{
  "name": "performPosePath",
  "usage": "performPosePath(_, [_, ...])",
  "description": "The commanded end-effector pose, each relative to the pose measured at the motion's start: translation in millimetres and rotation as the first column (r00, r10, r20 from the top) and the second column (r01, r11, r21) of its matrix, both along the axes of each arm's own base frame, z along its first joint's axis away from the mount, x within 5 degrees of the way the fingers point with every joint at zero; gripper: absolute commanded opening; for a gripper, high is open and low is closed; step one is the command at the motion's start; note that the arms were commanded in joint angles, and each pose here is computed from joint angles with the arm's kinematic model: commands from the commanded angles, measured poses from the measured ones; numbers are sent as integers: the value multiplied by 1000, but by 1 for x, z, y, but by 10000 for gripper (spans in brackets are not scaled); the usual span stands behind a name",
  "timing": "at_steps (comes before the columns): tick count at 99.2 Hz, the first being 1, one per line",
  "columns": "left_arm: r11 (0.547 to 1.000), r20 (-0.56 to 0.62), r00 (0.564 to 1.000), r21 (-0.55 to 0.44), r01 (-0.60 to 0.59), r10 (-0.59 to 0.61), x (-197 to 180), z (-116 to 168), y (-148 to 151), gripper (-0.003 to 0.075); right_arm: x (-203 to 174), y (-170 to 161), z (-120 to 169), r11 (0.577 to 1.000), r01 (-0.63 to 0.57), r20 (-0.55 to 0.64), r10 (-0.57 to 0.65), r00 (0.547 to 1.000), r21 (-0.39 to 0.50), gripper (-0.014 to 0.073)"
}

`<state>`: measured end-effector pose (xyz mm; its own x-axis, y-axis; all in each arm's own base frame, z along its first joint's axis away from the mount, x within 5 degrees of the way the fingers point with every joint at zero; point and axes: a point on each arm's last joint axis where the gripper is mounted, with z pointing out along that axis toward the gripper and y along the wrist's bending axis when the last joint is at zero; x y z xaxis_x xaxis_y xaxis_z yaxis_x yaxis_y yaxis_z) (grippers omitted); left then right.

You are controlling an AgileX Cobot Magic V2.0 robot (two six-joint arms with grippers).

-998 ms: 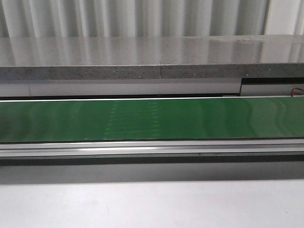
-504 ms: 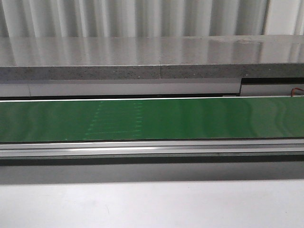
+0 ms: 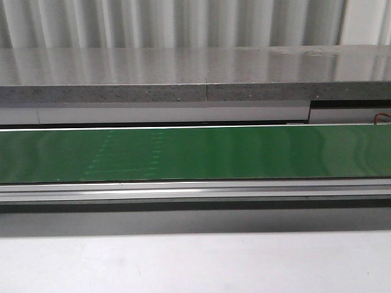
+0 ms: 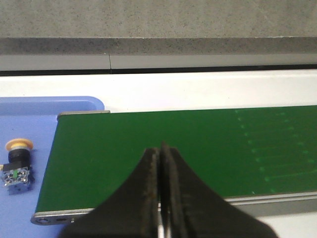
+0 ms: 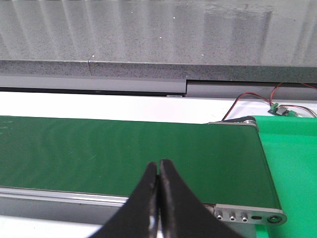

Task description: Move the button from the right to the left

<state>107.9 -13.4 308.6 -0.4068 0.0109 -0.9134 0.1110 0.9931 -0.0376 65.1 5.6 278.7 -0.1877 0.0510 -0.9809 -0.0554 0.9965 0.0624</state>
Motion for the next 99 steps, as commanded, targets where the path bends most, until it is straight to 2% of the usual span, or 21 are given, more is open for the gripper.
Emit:
performPosePath(1, [999, 100, 995, -32, 1, 2, -6, 11, 0, -20, 1, -1, 15, 1000, 9, 99, -9, 995, 1, -68])
performPosePath(23, [999, 158, 988, -39, 2, 4, -24, -2, 2, -20, 1, -1, 15, 1000, 9, 99, -9, 995, 1, -68])
performPosePath(38, [1000, 241, 970, -30, 0, 7, -35, -10, 4, -20, 1, -1, 15, 1000, 9, 99, -9, 995, 1, -68])
performPosePath(60, [999, 432, 901, -46, -5, 25, -41, -30, 6, -20, 1, -1, 15, 1000, 9, 99, -9, 995, 1, -68])
performPosePath(78, [999, 412, 910, -12, -37, 38, -44, -58, 8, -20, 1, -1, 15, 1000, 9, 99, -9, 995, 1, -68])
performPosePath(99, [999, 443, 895, -16, -51, 53, -55, -90, 10, -20, 1, -1, 15, 1000, 9, 99, -9, 995, 1, -68])
